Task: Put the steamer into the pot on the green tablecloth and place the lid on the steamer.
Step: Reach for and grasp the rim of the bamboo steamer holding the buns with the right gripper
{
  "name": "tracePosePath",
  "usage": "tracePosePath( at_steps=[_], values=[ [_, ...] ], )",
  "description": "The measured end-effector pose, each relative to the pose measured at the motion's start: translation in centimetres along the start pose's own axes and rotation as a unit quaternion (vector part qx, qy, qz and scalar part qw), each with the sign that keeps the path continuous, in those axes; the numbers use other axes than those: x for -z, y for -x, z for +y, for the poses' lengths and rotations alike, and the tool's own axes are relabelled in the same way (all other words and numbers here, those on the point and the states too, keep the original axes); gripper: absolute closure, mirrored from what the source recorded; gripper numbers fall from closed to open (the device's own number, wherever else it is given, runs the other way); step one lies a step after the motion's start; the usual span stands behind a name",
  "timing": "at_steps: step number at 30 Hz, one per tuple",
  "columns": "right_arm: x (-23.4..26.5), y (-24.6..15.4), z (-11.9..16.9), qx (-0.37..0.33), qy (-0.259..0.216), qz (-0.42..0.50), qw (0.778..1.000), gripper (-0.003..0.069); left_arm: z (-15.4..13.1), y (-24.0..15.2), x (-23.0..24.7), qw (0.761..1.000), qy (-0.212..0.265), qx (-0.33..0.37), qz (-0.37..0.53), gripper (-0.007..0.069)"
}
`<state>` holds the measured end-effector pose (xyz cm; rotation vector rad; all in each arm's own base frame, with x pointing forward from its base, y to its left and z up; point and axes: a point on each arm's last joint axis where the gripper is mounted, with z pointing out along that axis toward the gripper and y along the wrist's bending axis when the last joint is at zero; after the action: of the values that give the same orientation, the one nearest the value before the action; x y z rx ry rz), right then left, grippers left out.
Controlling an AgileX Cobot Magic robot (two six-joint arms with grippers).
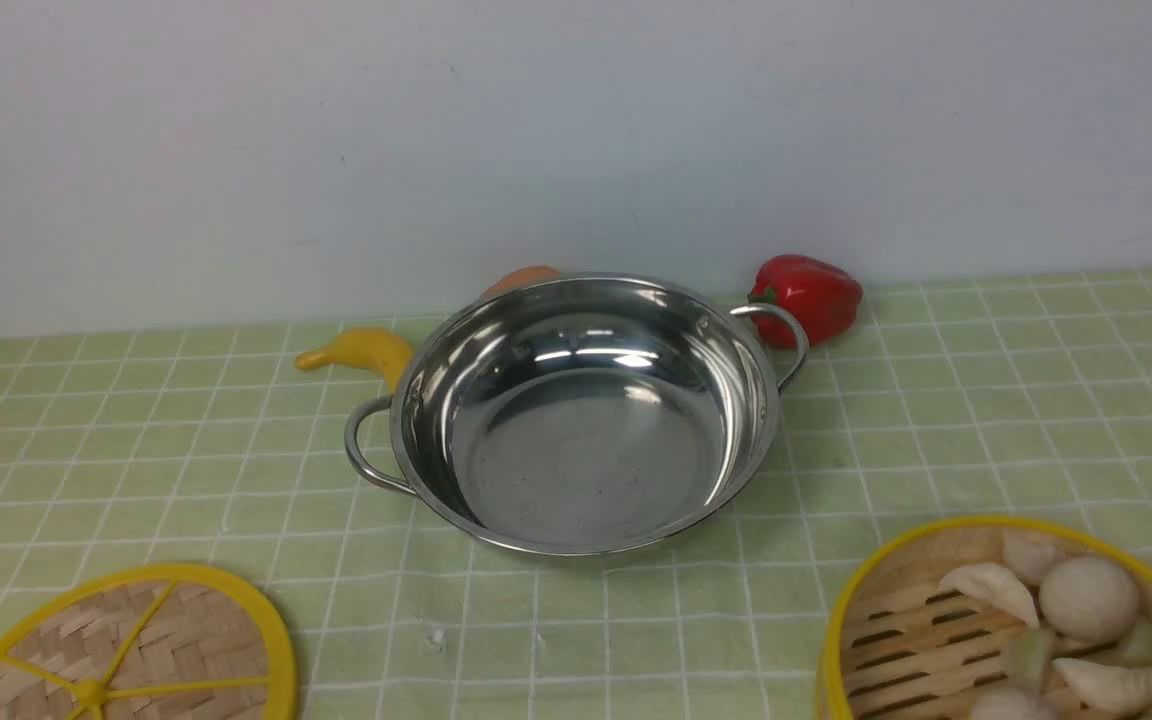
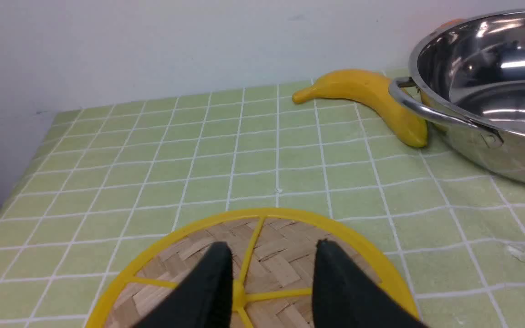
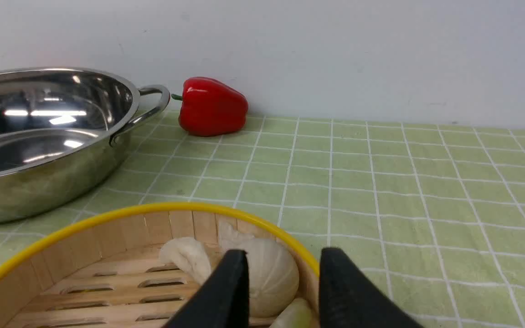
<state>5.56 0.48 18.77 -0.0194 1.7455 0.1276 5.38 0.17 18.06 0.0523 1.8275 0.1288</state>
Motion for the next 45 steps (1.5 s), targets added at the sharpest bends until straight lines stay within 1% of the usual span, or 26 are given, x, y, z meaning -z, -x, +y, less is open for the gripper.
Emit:
tracePosePath(
  at_steps=[30,34,36,40,42,43,44,45],
  values=[
    [0.0,0.0,0.0,-0.001,0.0,0.0,1.0,0.0416,0.0,0.0,0.0,1.0,0.0,0.0,0.0,0.0382],
    [0.0,0.4,0.1,-0.01,0.005,-0.02,1.0,0.0416,0.0,0.0,0.0,1.0,0.0,0.0,0.0,0.0382],
    [0.5,2.0,0.3,-0.032,0.012,-0.048,0.998,0.0416,0.0,0.0,0.0,1.0,0.0,0.0,0.0,0.0382],
    [3.1,7.8,0.7,-0.052,0.026,-0.121,0.991,0.0416,0.0,0.0,0.0,1.0,0.0,0.0,0.0,0.0382],
    [5.3,10.6,1.0,-0.062,0.032,-0.131,0.989,0.0416,0.0,0.0,0.0,1.0,0.0,0.0,0.0,0.0382],
    [5.4,10.8,1.0,-0.063,0.033,-0.13,0.989,0.0416,0.0,0.0,0.0,1.0,0.0,0.0,0.0,0.0382],
    [6.9,12.3,1.2,-0.069,0.037,-0.125,0.989,0.0416,0.0,0.0,0.0,1.0,0.0,0.0,0.0,0.0382],
    [6.9,12.2,1.2,-0.069,0.037,-0.119,0.99,0.0416,0.0,0.0,0.0,1.0,0.0,0.0,0.0,0.0382]
  ],
)
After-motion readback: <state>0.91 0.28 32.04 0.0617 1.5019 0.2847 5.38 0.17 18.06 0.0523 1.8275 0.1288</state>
